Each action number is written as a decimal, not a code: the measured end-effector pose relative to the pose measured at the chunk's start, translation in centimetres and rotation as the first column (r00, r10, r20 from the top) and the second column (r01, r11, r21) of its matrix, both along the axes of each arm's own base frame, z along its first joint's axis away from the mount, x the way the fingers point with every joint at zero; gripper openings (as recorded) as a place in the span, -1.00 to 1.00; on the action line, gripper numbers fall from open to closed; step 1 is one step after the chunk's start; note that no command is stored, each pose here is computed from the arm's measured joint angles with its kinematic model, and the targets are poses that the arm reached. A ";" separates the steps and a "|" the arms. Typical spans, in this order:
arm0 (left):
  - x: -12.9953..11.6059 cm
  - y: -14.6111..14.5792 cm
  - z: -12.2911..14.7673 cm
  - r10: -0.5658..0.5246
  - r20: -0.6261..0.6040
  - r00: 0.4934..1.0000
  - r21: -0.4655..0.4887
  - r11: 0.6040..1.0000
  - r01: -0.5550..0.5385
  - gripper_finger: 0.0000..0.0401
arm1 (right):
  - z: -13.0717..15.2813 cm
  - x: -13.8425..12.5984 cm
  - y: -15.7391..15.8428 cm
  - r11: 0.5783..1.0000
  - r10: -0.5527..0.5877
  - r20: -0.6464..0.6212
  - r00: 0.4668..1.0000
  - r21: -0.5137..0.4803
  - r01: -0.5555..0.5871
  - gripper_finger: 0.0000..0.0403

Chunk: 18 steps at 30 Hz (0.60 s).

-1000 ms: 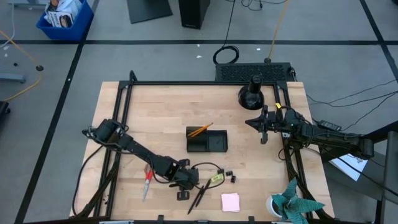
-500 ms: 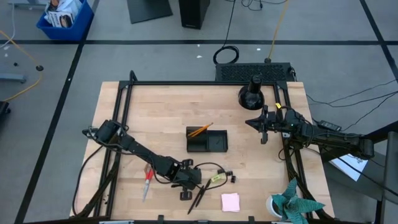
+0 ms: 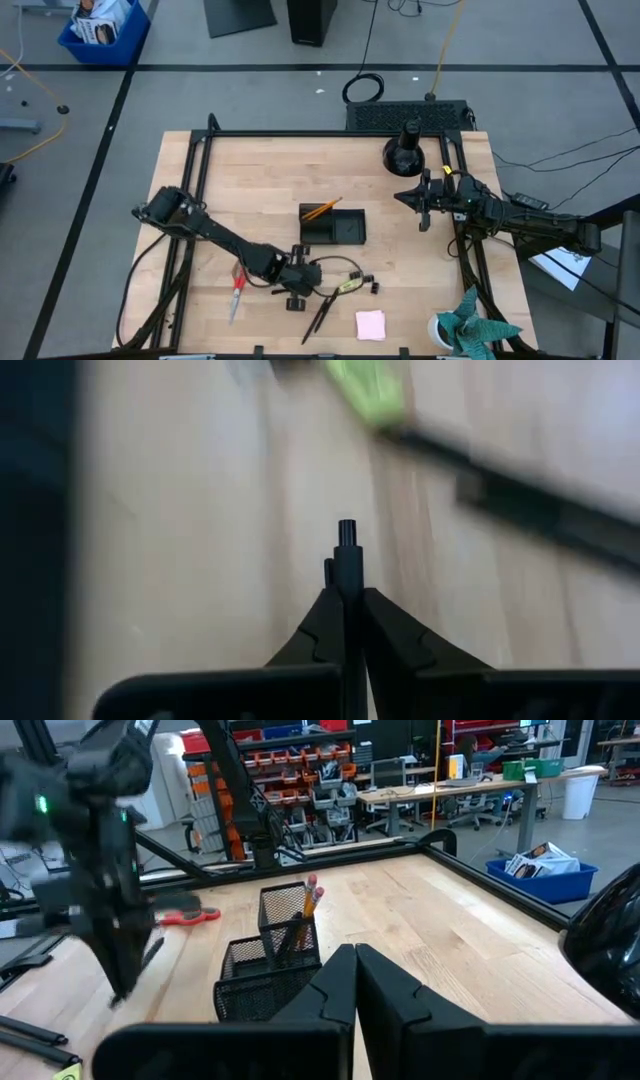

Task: Pick and place office supplies into organizer
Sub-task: Put the black pen into the black desk organizer

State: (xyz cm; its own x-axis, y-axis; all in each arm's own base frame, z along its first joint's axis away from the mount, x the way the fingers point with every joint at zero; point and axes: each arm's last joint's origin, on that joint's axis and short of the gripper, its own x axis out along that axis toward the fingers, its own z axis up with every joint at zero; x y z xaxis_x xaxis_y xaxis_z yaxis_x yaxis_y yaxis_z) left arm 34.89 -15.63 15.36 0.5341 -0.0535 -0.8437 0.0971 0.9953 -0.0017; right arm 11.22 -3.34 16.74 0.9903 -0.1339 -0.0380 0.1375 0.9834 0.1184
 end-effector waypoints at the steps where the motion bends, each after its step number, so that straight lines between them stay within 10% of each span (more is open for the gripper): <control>1: 0.0 0.2 1.1 -0.001 0.035 0.999 0.013 1.000 0.000 -0.95 | 0.0 0.0 0.0 1.000 0.000 0.000 1.000 0.000 0.000 -0.98; 18: -1.0 8.9 14.4 -0.115 0.480 0.870 0.184 0.982 0.029 -0.92 | 0.0 0.0 0.0 1.000 0.000 -0.001 1.000 0.000 0.000 -0.98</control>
